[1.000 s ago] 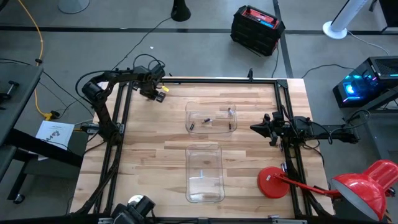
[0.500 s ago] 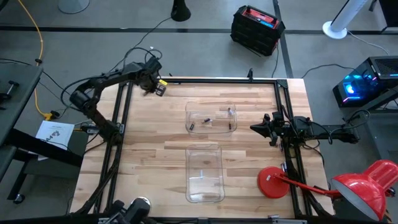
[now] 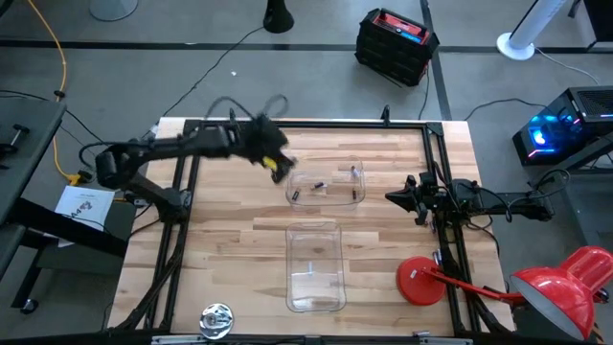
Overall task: Sort batteries
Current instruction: Put the black battery into the top transparent bin
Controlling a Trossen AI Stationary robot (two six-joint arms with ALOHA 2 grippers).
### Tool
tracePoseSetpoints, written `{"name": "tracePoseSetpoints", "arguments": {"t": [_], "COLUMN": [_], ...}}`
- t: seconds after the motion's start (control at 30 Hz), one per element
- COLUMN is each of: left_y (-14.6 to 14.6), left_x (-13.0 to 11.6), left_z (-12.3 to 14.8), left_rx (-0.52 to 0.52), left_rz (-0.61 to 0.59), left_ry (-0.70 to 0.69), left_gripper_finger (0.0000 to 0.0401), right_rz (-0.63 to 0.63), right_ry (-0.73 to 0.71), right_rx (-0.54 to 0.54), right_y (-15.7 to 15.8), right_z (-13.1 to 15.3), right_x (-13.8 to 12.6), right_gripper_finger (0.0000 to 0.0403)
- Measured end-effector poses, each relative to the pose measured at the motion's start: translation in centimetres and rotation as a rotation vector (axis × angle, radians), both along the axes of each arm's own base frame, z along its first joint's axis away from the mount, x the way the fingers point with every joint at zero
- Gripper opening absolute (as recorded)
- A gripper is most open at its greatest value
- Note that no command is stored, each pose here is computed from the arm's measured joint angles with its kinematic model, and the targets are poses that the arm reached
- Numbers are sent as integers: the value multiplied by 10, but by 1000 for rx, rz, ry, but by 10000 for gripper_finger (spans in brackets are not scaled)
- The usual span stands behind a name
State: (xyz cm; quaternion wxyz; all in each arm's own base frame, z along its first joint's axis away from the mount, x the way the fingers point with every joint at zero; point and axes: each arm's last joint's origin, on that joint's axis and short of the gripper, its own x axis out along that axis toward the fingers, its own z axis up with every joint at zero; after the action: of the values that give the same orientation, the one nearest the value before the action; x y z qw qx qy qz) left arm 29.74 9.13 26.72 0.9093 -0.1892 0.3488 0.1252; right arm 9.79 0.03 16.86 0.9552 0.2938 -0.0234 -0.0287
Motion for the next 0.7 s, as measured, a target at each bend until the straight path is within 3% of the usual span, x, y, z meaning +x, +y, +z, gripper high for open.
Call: {"name": "tracePoseSetpoints", "arguments": {"t": [0.1,0.23,0.33,0.47,0.57,0.7], "left_y": [-29,-23,3,52,89,129], "left_x": [15,13,0,-33,-69,-113], "left_z": [-2,-8,-10,-6,-8,-20], "left_rx": [77,83,68,86,72,14], "left_rz": [-51,-7,80,303,513,644], "left_ry": [-17,35,127,325,470,586], "left_gripper_finger": [45,112,164,213,227,226], "right_rz": [0,0,0,-1,0,0], "right_ry": [0,0,0,0,0,0], "right_rx": [0,0,0,0,0,0], "right_y": [0,0,0,0,0,0], "right_z": [0,0,0,0,0,0], "right_x": [0,0,0,0,0,0], "right_gripper_finger": [0,0,0,0,0,0]}}
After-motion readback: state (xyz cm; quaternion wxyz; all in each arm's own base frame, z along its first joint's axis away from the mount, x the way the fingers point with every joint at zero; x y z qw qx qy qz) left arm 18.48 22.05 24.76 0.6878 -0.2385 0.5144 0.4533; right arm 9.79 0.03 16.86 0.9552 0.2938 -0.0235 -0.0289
